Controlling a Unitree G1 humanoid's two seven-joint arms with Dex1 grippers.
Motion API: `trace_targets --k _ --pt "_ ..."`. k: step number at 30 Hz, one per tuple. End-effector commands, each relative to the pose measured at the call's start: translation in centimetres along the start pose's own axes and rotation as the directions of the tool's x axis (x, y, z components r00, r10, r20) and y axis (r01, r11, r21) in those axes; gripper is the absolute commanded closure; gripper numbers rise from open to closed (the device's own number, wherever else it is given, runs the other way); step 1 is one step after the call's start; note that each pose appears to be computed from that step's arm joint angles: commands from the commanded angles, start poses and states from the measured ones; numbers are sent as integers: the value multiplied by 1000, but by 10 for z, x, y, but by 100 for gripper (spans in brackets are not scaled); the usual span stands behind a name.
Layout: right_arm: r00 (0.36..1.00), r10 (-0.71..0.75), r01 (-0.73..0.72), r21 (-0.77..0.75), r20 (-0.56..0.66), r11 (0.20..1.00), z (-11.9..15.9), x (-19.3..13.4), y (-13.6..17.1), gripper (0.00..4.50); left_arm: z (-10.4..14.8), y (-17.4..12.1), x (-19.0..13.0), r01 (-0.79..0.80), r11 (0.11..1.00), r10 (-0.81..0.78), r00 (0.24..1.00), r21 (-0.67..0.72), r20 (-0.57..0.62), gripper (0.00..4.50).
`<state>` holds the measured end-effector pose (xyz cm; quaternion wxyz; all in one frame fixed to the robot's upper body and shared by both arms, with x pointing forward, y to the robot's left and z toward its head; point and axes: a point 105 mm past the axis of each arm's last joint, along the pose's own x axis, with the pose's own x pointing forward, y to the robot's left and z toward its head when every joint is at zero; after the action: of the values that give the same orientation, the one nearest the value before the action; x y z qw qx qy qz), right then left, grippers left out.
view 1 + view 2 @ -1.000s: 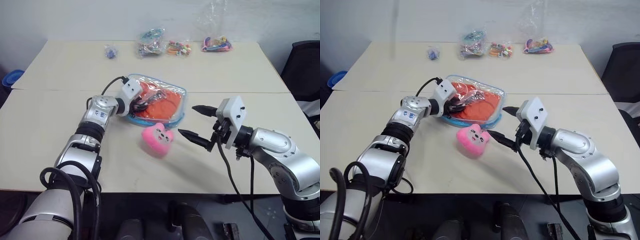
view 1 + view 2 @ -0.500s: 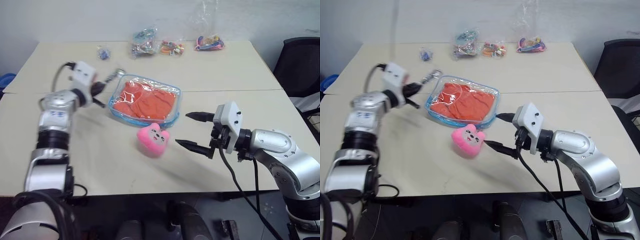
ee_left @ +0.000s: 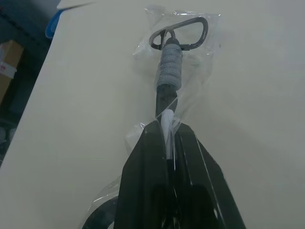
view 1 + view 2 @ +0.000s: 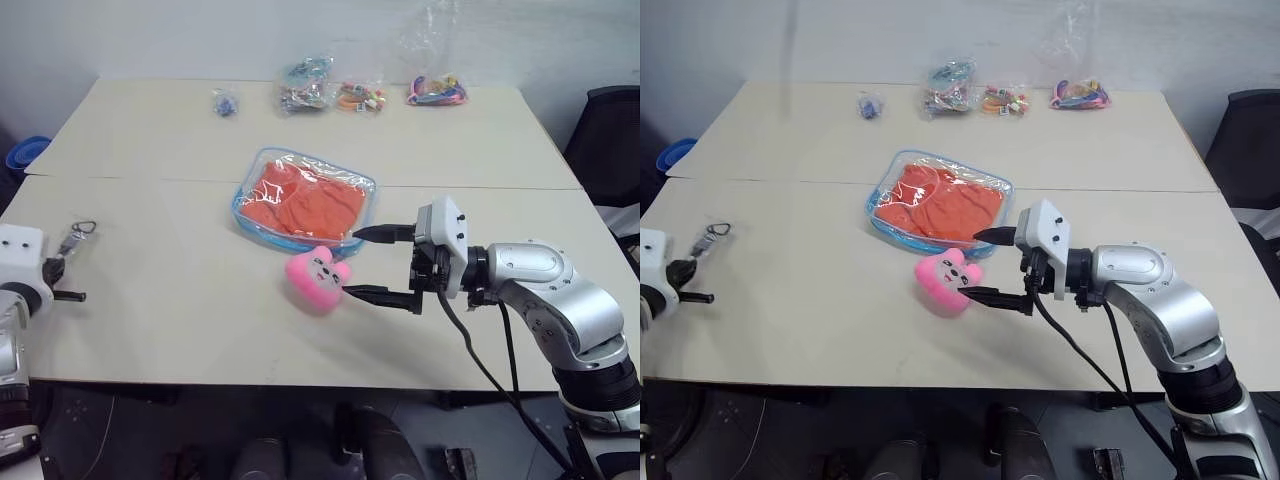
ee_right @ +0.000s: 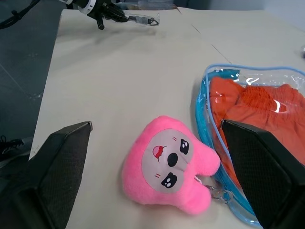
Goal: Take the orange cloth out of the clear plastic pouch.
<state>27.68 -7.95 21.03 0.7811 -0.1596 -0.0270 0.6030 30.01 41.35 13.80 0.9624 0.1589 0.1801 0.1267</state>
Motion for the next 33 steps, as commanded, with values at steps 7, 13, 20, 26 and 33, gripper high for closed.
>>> trace_targets --k 7,13,20,26,33 --pt "1000 18 -18 -41 10 999 2 -1 -1 0 11 16 -18 -57 998 58 997 -35 53 213" --pt "1000 0 -1 -36 -6 999 -4 -5 -1 0 19 19 -25 -24 997 28 998 -68 55 30" --pt "999 -40 40 -19 -29 999 -10 -10 -1 0 84 -1 -78 377 922 -332 885 -85 328 30" --pt "996 -80 81 16 -48 997 -22 -5 6 0 99 -88 -131 748 588 -807 569 309 157 30" --pt "996 -78 79 20 -45 997 -25 3 8 0 118 -131 -69 585 444 -802 597 679 10 30"
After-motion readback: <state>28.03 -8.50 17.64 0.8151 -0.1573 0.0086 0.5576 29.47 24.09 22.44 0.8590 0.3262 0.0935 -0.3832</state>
